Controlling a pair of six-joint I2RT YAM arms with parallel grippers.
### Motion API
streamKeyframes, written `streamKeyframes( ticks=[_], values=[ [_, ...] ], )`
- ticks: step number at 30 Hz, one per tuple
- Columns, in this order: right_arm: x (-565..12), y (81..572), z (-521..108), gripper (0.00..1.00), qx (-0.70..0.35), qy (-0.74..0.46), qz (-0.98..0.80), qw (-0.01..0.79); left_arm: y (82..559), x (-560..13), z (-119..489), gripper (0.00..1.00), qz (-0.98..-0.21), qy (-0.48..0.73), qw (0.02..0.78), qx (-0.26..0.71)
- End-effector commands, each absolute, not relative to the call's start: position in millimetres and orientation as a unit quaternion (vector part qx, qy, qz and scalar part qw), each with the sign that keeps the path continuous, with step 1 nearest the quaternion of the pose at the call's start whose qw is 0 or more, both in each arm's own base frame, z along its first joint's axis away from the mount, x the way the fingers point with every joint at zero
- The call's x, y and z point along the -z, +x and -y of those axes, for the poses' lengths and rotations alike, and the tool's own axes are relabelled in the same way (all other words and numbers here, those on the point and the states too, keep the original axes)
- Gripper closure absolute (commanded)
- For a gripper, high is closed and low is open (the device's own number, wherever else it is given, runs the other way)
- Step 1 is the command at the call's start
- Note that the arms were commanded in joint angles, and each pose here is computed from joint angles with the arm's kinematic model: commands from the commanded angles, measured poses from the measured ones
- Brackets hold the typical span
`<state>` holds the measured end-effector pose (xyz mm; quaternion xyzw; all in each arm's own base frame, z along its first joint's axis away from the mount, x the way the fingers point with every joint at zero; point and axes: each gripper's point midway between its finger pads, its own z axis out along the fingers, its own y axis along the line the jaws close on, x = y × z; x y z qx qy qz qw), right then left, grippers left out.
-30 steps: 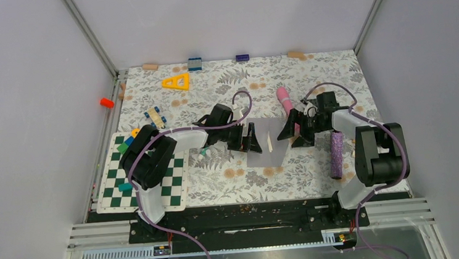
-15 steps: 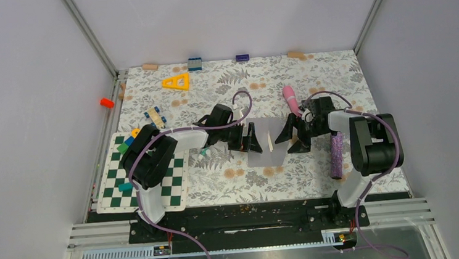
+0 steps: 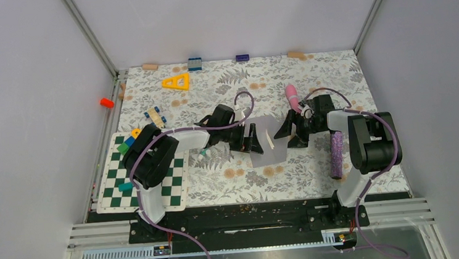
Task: Place the letter into the envelope and seal it
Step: Seal the envelope flap on the envelope.
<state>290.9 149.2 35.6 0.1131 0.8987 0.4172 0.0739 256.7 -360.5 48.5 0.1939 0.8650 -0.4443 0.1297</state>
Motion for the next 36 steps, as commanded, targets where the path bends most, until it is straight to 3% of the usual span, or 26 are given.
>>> streamKeyframes(
  ticks=[1, 15, 21, 28, 36],
  values=[
    [-44.6, 299.5, -150.8, 0.17, -0.417, 0.099, -0.898, 0.104, 258.4, -41.8, 365.9, 0.14, -0.868, 0.205, 0.131, 0.432],
    [-38.2, 297.3, -149.2, 0.19, -0.41, 0.099, -0.901, 0.099, 285.7, -119.8, 359.6, 0.12, -0.782, 0.179, 0.183, 0.569],
    [-41.7, 298.8, -149.4, 0.19, -0.412, 0.096, -0.9, 0.105, 298.2, -97.2, 369.7, 0.13, -0.803, 0.152, 0.163, 0.553],
    [-45.0, 299.9, -150.9, 0.19, -0.417, 0.094, -0.898, 0.106, 295.3, -37.5, 363.8, 0.18, -0.877, 0.15, 0.15, 0.432],
    [-54.2, 306.3, -153.1, 0.18, -0.427, 0.088, -0.892, 0.118, 285.0, -6.0, 367.5, 0.25, -0.907, 0.171, 0.125, 0.364]
  ],
)
